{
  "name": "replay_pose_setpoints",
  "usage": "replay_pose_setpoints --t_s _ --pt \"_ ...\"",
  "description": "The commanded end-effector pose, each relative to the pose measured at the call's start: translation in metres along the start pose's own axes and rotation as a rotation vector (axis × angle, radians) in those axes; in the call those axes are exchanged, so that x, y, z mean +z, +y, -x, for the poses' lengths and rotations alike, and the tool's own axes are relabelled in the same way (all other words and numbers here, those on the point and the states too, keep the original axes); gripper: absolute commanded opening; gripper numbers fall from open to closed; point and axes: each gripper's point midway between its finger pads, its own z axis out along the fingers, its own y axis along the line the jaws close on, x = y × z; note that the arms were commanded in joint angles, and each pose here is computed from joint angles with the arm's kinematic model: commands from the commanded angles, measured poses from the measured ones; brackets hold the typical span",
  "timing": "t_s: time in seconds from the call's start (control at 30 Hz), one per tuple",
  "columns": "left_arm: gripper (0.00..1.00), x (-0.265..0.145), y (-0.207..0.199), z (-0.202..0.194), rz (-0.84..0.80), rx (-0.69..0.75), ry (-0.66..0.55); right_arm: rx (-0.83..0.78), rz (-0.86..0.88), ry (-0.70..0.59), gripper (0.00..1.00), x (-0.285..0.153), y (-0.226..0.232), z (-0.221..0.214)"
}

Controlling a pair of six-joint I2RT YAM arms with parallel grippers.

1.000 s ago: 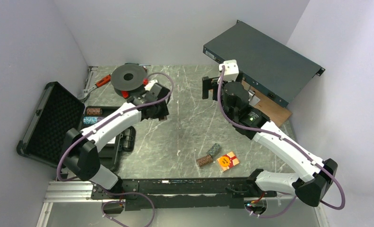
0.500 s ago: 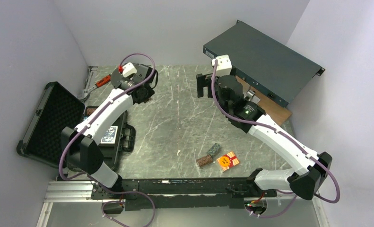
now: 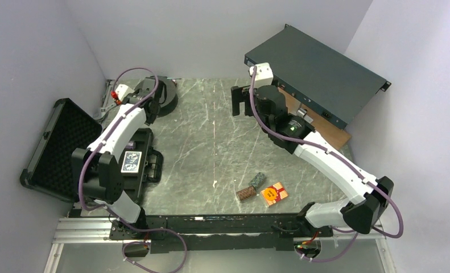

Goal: Pack up texas hold em set

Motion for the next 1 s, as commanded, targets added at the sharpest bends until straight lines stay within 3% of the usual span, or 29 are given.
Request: replay_pose_setpoints --t_s 0.0,0.17,0.4,0.6,0.97 --pt "0.00 0.026 0.000 0.016 -0.008 -0.161 -0.008 0.057 0.035 -0.001 1.00 0.002 0.010 0.010" --pt "0.00 0.038 0.022 0.029 0.072 -0.181 -0.085 0.027 0.029 0.053 1.00 0.006 0.011 -0.005" --pt "0.00 0.072 0.041 0.019 0.108 -0.258 0.013 -0.006 0.021 0.112 1.00 0.017 0.015 -0.023" --pt "0.00 0.076 0.055 0.028 0.161 -0.295 -0.030 -0.008 0.041 0.128 1.00 0.026 0.024 -0.026" --pt "0.00 0.091 0.079 0.017 0.246 -0.380 0.067 -0.012 0.062 0.147 1.00 0.034 0.034 -0.033"
